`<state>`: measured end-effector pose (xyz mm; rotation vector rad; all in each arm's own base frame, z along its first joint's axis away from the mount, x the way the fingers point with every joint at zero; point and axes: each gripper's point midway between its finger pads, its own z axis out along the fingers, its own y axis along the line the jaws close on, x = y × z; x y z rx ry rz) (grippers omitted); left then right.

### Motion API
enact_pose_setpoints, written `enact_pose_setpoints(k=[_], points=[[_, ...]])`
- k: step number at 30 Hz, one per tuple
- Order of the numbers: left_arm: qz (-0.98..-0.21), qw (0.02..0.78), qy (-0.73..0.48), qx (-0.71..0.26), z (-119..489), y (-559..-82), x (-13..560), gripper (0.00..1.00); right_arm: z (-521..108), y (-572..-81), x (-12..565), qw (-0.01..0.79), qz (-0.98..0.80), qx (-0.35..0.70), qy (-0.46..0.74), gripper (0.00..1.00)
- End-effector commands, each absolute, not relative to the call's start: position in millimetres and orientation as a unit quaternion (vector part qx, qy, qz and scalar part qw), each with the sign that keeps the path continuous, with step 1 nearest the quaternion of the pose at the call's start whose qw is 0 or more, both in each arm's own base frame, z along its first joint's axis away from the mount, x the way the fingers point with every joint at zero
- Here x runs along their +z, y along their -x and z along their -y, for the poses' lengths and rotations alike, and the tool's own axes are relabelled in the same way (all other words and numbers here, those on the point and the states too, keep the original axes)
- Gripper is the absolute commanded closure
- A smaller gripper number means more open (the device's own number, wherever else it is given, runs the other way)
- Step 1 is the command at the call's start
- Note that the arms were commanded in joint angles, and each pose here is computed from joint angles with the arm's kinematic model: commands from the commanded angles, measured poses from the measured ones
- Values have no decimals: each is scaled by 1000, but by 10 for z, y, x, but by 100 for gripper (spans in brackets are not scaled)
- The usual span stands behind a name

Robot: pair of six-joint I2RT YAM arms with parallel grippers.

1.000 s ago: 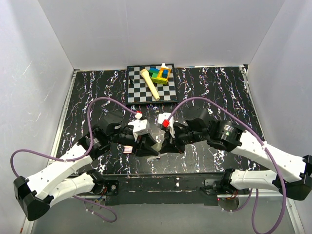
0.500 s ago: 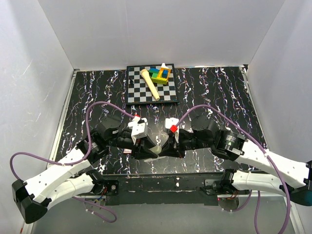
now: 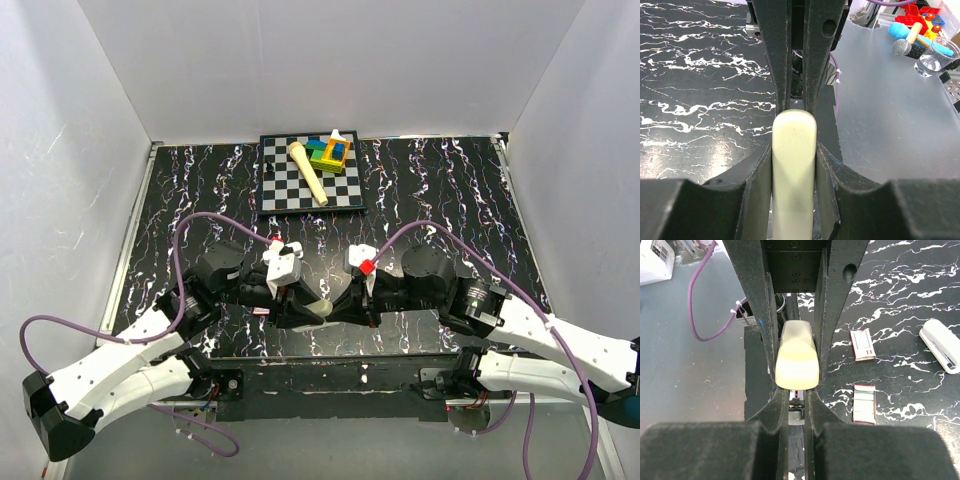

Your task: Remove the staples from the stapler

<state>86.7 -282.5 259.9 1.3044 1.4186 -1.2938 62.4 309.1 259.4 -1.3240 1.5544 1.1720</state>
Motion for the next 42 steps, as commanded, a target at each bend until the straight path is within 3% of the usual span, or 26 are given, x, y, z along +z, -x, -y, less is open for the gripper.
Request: enact_pose_setpoints(k=[1, 20, 42], points=[[-511, 500, -488, -500, 2752, -980, 3150, 100, -2716, -360, 1914, 264, -684, 424, 531, 99], [-512, 540, -462, -482, 2676, -1069, 3246, 100, -2668, -255, 1669, 243, -697, 439, 512, 99], [-555, 496, -469, -475, 2804, -1193, 2976, 100, -2740, -510, 2341, 335, -681, 423, 495, 99]])
